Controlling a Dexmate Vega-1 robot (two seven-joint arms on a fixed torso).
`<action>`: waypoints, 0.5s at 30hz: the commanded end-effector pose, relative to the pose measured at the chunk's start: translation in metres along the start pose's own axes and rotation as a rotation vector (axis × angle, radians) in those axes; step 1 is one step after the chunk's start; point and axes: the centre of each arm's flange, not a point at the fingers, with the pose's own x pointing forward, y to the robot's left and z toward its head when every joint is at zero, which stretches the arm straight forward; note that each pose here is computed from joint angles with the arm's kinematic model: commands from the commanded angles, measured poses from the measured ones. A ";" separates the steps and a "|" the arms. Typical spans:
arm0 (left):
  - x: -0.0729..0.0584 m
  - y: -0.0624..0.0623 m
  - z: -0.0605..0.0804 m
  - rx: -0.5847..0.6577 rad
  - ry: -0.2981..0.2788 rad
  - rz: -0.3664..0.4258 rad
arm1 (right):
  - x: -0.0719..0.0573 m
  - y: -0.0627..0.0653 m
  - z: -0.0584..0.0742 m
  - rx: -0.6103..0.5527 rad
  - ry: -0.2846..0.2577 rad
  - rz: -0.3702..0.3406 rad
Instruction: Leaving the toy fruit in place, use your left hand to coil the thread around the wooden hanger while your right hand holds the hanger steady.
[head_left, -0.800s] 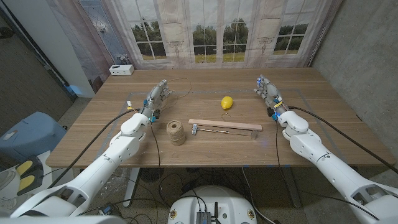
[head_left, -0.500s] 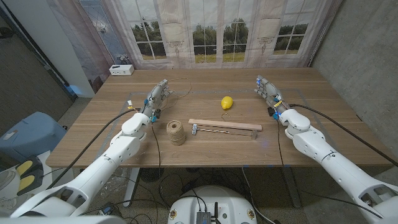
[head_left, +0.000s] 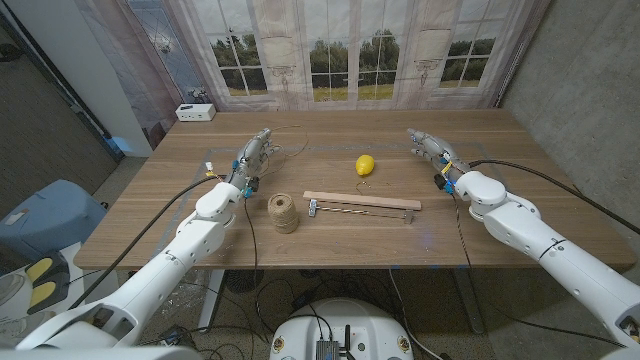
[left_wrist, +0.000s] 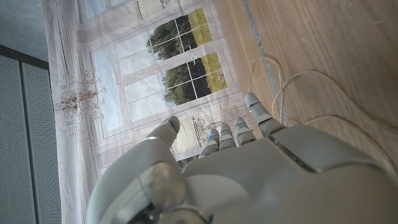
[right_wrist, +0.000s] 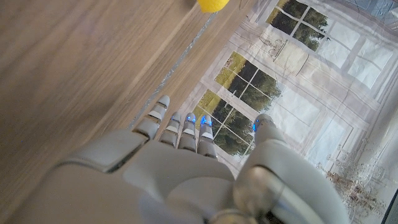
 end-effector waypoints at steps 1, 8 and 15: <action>-0.008 -0.004 0.003 0.006 0.001 -0.008 | -0.019 0.004 0.018 -0.198 0.048 0.023; -0.014 -0.003 0.004 0.011 -0.002 -0.011 | -0.027 0.009 0.027 -0.298 0.075 0.049; -0.019 -0.003 0.005 0.013 0.000 -0.015 | -0.036 0.014 0.034 -0.378 0.100 0.057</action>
